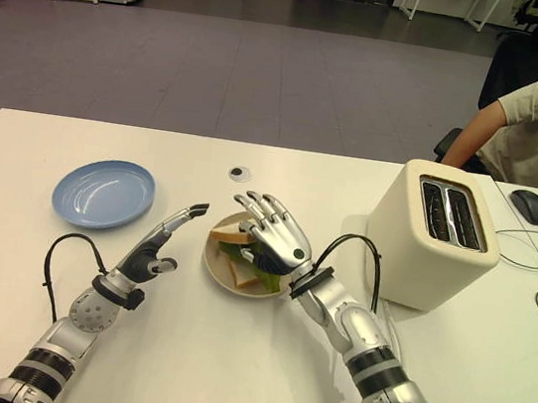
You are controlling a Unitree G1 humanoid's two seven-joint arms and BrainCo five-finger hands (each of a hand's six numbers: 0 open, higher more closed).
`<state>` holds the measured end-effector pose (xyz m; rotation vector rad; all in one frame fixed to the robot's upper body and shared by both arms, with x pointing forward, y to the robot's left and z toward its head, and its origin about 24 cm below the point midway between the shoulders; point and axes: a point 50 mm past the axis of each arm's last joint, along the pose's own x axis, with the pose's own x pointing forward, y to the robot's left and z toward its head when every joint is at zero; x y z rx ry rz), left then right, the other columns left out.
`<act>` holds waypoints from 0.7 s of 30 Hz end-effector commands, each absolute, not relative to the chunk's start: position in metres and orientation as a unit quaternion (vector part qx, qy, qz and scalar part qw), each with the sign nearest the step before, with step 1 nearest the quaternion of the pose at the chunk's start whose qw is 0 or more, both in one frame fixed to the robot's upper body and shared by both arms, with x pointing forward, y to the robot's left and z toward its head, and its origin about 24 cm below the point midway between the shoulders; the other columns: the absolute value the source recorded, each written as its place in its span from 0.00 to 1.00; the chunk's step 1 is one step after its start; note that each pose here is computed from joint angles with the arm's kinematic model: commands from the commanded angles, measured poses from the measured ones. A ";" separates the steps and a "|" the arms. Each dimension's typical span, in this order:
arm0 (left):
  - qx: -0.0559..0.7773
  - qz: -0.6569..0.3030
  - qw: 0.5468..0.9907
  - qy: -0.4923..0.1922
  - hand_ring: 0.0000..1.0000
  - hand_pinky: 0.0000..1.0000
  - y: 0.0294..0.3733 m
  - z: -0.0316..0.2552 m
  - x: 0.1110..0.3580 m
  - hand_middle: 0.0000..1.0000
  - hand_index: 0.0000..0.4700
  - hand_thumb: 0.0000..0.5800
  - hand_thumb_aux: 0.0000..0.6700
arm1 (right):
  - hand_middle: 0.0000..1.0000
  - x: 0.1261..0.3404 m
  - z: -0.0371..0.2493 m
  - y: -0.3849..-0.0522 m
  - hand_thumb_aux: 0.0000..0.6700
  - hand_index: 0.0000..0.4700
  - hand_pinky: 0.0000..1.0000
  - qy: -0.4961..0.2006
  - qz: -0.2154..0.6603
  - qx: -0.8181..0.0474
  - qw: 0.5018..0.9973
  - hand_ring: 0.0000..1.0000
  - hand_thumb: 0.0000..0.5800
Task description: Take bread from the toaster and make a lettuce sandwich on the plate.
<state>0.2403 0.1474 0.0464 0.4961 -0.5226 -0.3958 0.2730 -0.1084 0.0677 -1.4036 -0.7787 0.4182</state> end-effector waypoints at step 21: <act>0.273 -0.201 0.911 -0.233 0.00 0.00 0.151 0.039 0.240 0.00 0.00 0.00 0.00 | 0.00 0.251 0.049 -0.141 0.00 0.00 0.00 -0.215 0.331 -0.614 0.684 0.00 0.00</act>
